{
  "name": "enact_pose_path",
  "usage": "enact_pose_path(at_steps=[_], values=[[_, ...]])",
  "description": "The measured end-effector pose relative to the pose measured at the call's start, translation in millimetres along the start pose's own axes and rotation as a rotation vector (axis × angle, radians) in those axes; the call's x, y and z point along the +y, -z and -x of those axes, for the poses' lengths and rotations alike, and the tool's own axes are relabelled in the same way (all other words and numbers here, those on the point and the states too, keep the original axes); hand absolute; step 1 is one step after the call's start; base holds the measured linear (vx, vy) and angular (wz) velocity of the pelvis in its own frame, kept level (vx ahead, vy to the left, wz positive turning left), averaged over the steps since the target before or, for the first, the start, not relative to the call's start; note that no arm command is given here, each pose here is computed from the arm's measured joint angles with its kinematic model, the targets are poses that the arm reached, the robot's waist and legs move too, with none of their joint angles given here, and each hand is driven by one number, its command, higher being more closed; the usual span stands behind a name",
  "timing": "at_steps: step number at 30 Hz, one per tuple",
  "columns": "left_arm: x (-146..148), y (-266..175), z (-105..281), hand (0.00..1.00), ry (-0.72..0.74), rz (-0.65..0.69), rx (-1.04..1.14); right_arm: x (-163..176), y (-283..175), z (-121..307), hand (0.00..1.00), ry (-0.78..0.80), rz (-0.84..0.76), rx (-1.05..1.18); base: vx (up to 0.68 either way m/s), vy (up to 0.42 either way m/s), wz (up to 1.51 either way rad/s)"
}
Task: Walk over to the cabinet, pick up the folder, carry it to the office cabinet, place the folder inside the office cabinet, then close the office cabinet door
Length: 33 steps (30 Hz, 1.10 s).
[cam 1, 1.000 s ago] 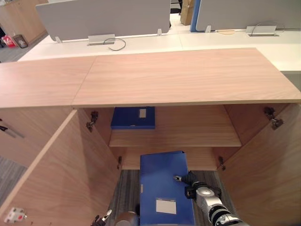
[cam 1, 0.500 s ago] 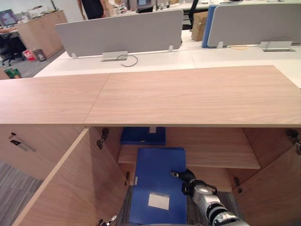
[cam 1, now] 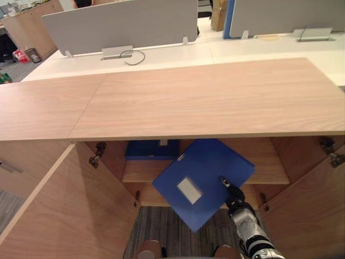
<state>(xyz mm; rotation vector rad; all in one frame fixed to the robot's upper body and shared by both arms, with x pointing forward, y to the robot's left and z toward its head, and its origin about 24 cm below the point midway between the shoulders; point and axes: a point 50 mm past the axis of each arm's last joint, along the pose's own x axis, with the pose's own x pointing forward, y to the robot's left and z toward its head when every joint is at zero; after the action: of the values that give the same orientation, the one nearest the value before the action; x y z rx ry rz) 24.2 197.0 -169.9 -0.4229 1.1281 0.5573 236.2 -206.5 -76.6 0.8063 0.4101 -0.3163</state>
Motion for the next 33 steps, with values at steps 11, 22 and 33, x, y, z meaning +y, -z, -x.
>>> enact_pose_path(at_steps=[11,22,33], values=[[-4.4,11.6,6.9,0.00,0.018,0.025,-0.008,33.2,-88.9,1.3,1.00,-0.136,-0.429,-0.452,-0.05,0.063,0.19],[-21.9,0.9,5.5,0.00,0.096,0.002,-0.045,125.8,-210.8,-4.4,1.00,-0.329,-0.511,-0.683,-0.08,-0.013,0.08],[-33.6,-8.4,5.9,0.00,0.163,-0.090,-0.073,175.6,-287.7,4.3,1.00,-0.355,-0.506,-0.735,-0.02,-0.062,0.14]])
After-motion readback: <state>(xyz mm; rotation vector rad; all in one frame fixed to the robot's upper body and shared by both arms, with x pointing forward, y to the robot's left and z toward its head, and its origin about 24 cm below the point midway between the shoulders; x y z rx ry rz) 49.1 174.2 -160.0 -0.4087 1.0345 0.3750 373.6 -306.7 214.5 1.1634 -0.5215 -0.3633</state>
